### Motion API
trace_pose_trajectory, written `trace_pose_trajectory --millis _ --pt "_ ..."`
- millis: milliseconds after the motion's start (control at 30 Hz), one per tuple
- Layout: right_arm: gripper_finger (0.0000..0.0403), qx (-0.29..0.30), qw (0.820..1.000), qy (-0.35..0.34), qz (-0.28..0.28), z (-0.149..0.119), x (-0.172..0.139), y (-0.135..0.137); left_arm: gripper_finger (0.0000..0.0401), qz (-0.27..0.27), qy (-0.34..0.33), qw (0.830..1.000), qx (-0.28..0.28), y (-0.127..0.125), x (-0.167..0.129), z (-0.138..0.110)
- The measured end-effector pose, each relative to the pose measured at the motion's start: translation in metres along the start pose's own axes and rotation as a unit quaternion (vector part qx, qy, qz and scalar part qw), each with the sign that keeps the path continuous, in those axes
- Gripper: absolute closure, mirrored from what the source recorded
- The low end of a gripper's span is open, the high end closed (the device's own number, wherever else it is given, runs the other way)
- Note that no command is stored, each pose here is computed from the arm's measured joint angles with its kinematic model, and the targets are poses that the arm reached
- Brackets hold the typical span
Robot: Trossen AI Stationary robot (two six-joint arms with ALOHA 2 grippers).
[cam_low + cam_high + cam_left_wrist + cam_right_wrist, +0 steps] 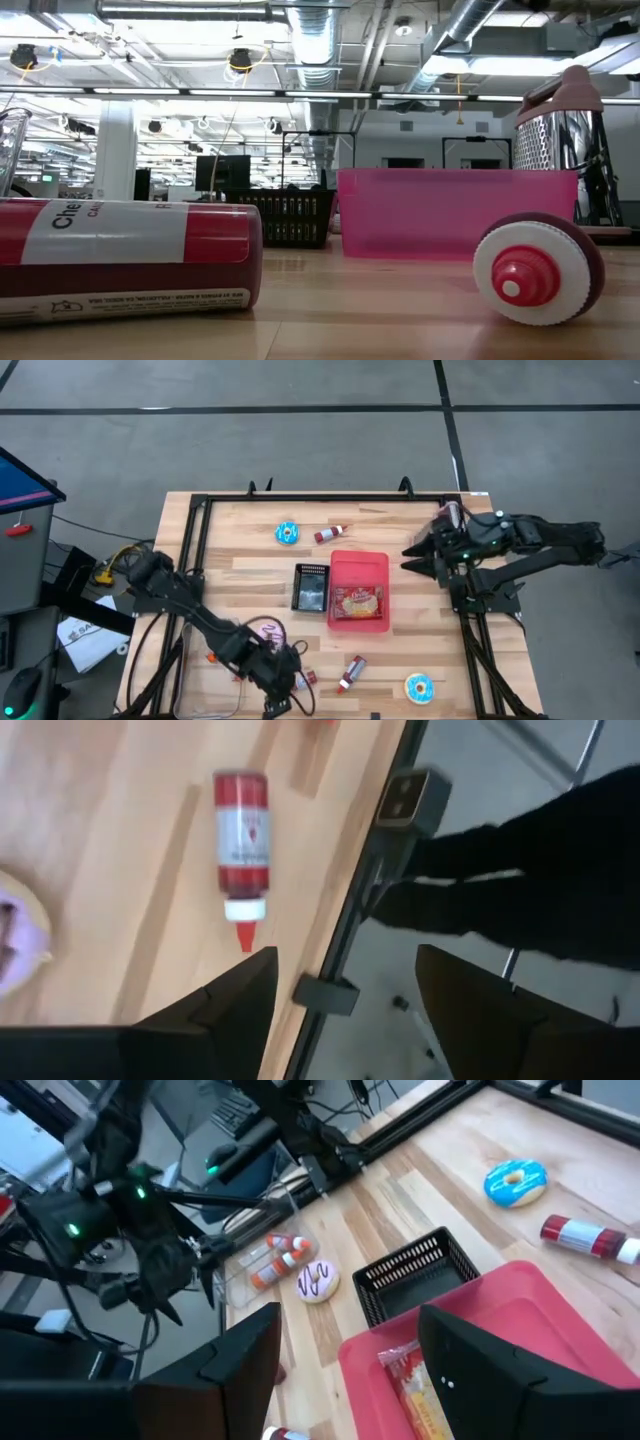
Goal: Pick & Place Food Item
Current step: Put the bottom left red food coloring bottle into the transparent bin
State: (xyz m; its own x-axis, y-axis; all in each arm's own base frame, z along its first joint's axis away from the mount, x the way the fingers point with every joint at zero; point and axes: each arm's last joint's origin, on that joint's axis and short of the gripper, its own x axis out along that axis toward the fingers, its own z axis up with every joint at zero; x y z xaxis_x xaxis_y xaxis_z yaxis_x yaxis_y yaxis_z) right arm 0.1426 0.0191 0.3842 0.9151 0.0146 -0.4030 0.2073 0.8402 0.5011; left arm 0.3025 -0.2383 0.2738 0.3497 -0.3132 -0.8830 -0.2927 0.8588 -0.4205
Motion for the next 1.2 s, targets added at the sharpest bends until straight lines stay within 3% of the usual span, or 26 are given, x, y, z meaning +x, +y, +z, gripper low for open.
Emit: trace_pose_trajectory --millis 333,633,1200 --pt "0.0175 -0.010 1.000 0.008 0.025 -0.004 -0.006 0.005 0.0131 0.056 0.021 0.998 0.013 0.005 0.048 -0.001" --pt "0.0175 -0.013 0.999 0.018 0.038 -0.008 -0.007 0.009 0.0140 0.096 0.037 0.995 0.014 0.012 0.083 -0.004" --pt "0.0175 -0.012 0.999 0.016 0.039 -0.007 -0.007 0.009 0.0162 0.128 0.042 0.991 0.023 0.022 0.114 -0.005"
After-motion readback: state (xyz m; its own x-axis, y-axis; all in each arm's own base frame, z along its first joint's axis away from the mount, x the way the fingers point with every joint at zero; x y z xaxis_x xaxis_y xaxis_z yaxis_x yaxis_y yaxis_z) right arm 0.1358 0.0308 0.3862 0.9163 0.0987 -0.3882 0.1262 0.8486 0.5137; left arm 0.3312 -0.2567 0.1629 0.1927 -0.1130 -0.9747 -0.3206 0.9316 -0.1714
